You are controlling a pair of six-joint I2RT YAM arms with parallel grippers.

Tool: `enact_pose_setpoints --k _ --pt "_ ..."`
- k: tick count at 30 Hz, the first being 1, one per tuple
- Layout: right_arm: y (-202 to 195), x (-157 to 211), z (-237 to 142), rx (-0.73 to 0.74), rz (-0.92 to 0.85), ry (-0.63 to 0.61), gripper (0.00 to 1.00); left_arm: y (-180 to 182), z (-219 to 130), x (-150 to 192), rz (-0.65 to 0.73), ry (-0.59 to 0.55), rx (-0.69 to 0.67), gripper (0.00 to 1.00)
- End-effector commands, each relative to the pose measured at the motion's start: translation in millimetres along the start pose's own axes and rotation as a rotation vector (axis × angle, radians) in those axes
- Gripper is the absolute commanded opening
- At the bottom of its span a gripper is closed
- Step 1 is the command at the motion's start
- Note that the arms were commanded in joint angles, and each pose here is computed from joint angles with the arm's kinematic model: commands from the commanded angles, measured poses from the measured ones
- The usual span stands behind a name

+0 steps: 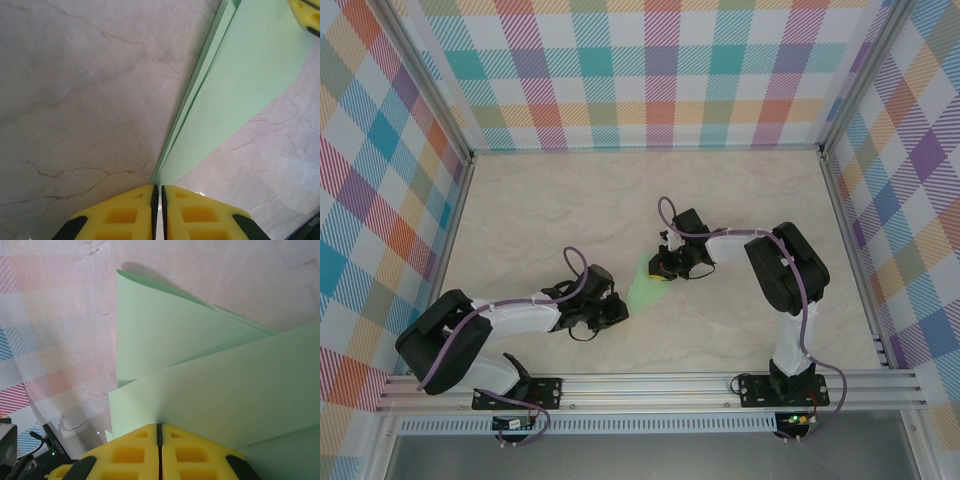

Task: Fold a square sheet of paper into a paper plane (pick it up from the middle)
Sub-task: Fourth fold the wing at the center of the table.

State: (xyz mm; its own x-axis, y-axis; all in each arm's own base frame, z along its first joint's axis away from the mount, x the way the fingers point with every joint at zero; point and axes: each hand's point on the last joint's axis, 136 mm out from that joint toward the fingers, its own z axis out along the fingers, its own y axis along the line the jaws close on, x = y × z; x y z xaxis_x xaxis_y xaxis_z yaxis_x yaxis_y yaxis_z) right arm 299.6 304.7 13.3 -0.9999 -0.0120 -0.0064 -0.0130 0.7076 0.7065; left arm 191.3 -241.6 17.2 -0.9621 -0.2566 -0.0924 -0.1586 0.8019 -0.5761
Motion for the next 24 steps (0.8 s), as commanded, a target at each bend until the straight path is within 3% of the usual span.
enact_pose_setpoints --k 1,9,13,18,24 --pt "-61.7 24.0 11.5 0.213 0.069 0.063 0.07 15.2 -9.7 13.7 0.022 0.04 -0.07 0.13" --pt "-40.0 24.1 8.3 0.131 -0.138 0.112 0.09 0.2 -43.6 -7.0 0.052 -0.095 -0.046 0.17" --pt "-19.3 29.0 3.8 0.042 -0.254 0.153 0.1 -4.5 -48.7 -18.7 0.043 -0.145 -0.033 0.25" --pt "2.5 28.2 -6.7 -0.013 -0.348 0.17 0.11 -23.8 -46.2 -33.9 0.07 -0.155 0.002 0.35" --pt "34.0 9.3 -30.6 -0.013 -0.37 0.087 0.18 -53.5 -31.5 -50.7 0.138 -0.122 0.031 0.44"
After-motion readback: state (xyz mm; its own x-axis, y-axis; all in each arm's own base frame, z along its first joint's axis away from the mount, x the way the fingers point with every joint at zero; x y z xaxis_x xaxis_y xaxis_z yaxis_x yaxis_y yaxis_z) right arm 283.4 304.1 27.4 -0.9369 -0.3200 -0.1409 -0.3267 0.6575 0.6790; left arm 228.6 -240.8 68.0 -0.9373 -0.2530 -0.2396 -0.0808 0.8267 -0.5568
